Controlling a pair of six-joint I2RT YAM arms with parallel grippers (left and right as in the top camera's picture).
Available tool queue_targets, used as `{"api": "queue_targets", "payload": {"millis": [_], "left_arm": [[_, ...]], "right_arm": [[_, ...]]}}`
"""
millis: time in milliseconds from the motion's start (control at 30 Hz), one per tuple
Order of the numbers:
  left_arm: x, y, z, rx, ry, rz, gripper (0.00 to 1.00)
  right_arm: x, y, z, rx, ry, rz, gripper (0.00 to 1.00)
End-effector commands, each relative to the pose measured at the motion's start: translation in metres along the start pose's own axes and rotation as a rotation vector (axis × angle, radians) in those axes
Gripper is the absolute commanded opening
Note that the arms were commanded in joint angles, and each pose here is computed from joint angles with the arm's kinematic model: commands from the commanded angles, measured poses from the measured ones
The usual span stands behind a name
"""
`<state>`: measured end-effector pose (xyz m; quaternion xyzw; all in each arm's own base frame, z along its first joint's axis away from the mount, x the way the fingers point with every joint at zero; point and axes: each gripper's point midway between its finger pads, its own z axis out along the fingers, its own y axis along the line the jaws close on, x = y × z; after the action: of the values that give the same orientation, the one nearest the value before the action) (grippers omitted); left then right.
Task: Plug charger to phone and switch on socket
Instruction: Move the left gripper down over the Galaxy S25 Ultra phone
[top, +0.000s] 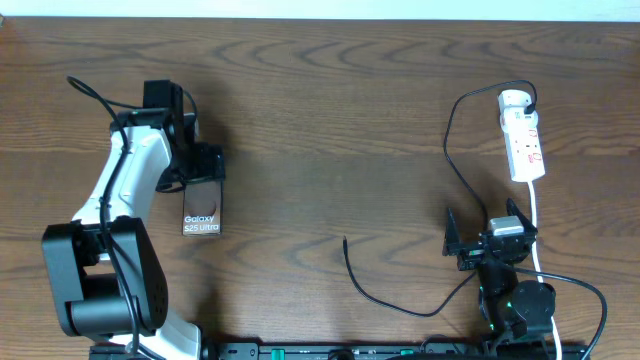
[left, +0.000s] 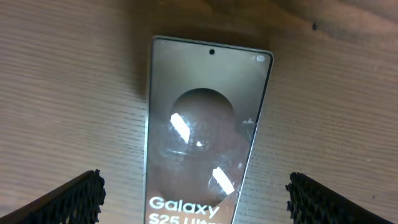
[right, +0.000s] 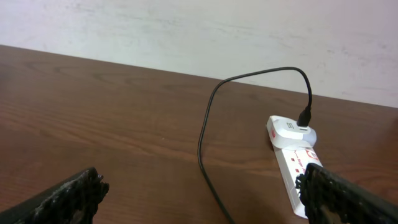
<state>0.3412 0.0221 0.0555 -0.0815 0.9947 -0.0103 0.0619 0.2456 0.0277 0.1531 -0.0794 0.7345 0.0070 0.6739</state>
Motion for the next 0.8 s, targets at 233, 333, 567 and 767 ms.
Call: {"api": "queue_targets", "payload": {"millis": [233,333,567,767], "left_arm": [[0.009,-0.010,0.011,0.056,0.013,0.038,0.93],[0.008,-0.010,0.012,0.056,0.010,0.038,0.93],[0.019,-0.009,0.023,0.055,0.028,0.037,0.93],[0.026,-0.008,0.032,0.054,0.036,0.037,0.93]], "right_arm": [[0.001,0.001,0.000,-0.005,0.003,-0.011,0.99],[0.001,0.001,0.000,-0.005,0.003,-0.011,0.99],[0.001,0.001,0.000,-0.005,0.003,-0.011,0.99],[0.001,0.001,0.000,-0.005,0.003,-0.011,0.99]]}}
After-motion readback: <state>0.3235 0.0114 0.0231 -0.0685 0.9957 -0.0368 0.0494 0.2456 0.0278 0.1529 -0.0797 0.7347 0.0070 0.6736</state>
